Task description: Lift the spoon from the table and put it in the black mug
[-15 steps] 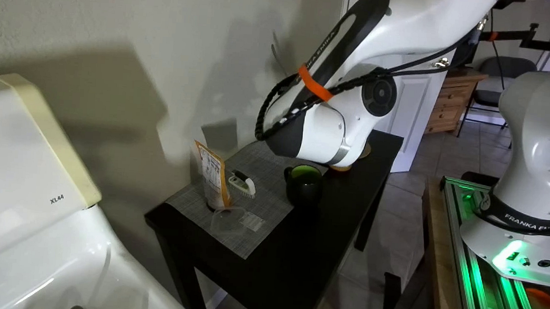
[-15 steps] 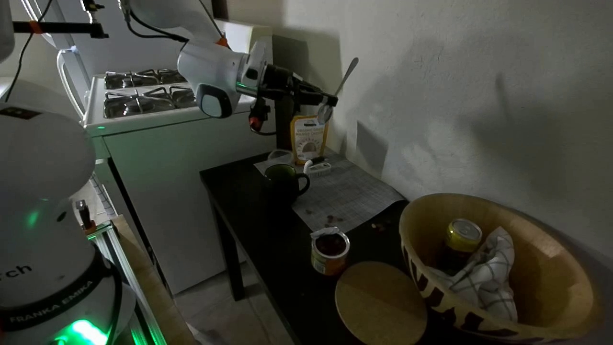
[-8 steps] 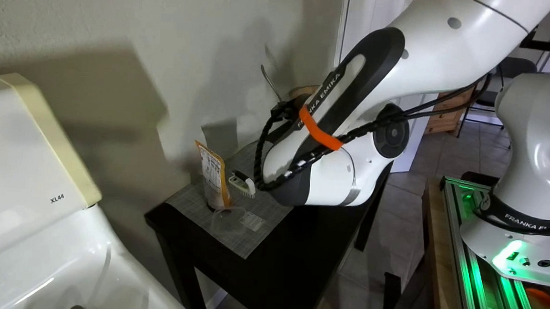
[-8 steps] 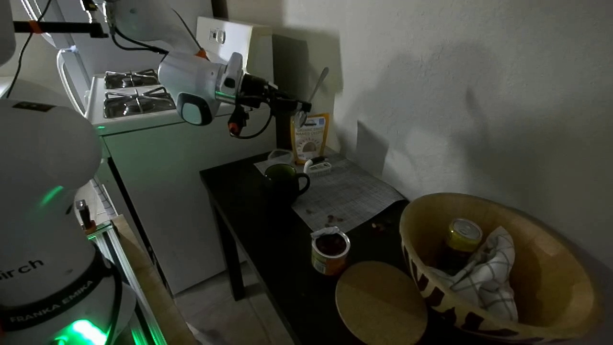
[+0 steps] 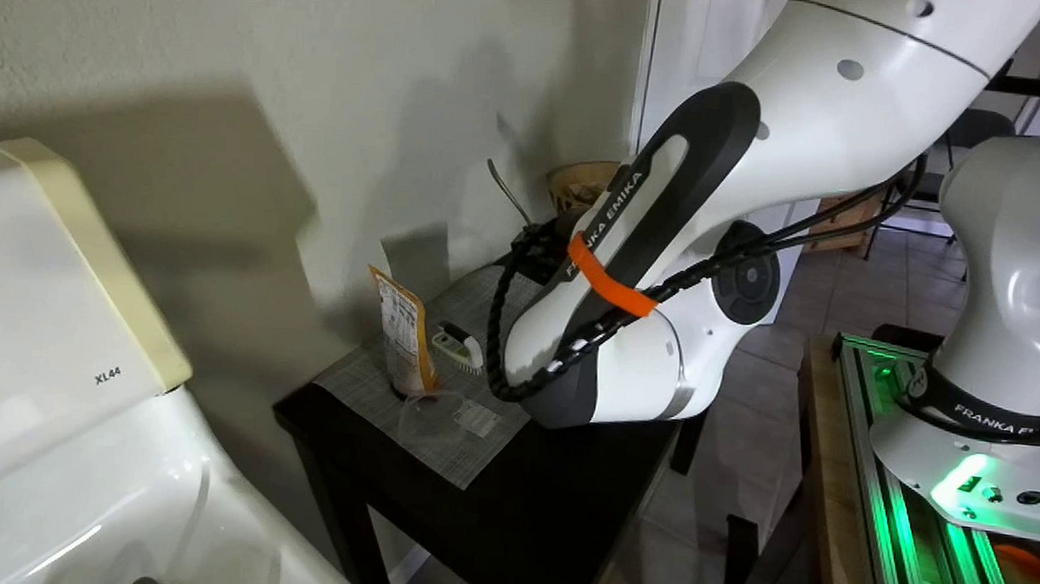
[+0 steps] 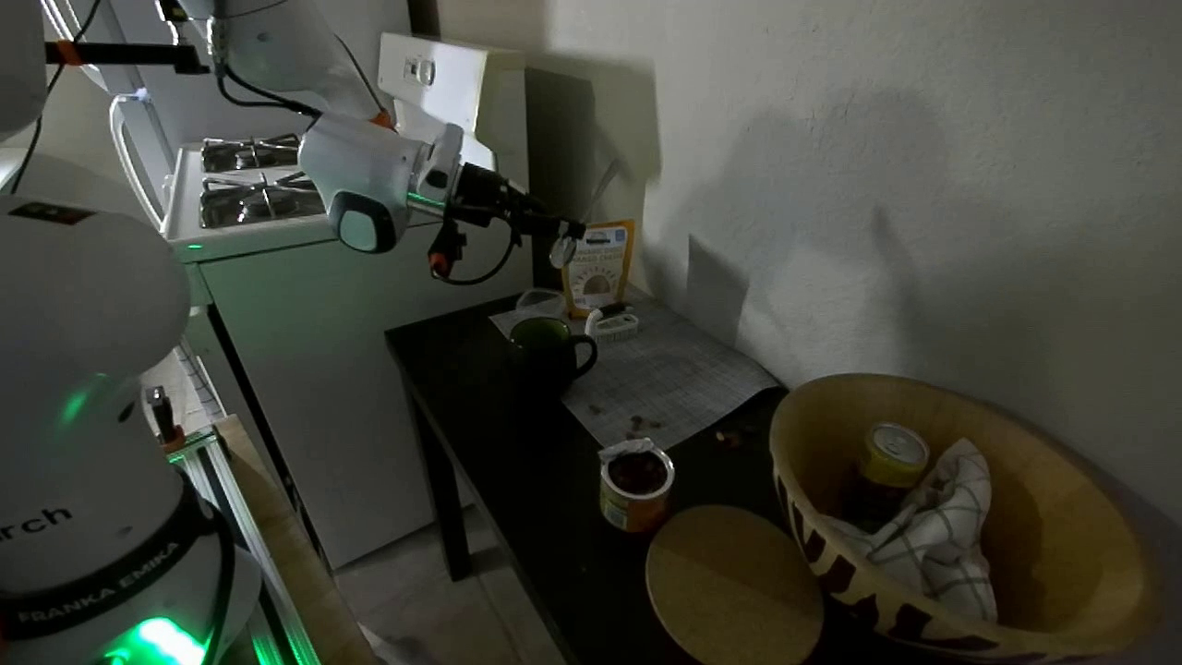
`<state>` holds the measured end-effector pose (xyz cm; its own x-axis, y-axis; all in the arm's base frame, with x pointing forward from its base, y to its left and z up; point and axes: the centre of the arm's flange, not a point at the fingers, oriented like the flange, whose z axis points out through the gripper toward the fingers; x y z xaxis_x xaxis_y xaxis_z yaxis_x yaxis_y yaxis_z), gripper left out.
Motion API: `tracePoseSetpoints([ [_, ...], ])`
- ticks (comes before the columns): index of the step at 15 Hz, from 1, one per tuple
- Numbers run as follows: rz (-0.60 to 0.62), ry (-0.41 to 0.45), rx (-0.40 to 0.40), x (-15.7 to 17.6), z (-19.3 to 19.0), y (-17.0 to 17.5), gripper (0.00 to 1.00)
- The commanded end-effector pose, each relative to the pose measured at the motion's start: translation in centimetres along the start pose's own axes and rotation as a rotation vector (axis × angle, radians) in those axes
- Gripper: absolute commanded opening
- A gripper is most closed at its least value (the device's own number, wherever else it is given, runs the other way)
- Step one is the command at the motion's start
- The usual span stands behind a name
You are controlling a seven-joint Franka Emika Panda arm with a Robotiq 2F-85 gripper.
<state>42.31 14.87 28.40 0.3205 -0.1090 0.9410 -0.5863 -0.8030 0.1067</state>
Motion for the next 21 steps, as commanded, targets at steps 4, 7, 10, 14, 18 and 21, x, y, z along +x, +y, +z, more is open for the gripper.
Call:
tracePoseSetpoints([
  [4, -0.031, -0.030, -0.071, -3.0, -0.7, 0.0, 0.01],
  [7, -0.039, -0.059, -0.089, -4.4, -1.1, 0.2, 0.01],
  [10, -0.028, -0.078, -0.101, -6.0, -1.6, 0.1, 0.01],
  [14, -0.028, -0.080, -0.109, -7.8, -1.7, -0.2, 0.01],
  [18, -0.039, -0.066, -0.110, -8.3, -1.3, -0.1, 0.01],
  [21, -0.056, -0.089, -0.081, -7.8, -1.1, 0.2, 0.06],
])
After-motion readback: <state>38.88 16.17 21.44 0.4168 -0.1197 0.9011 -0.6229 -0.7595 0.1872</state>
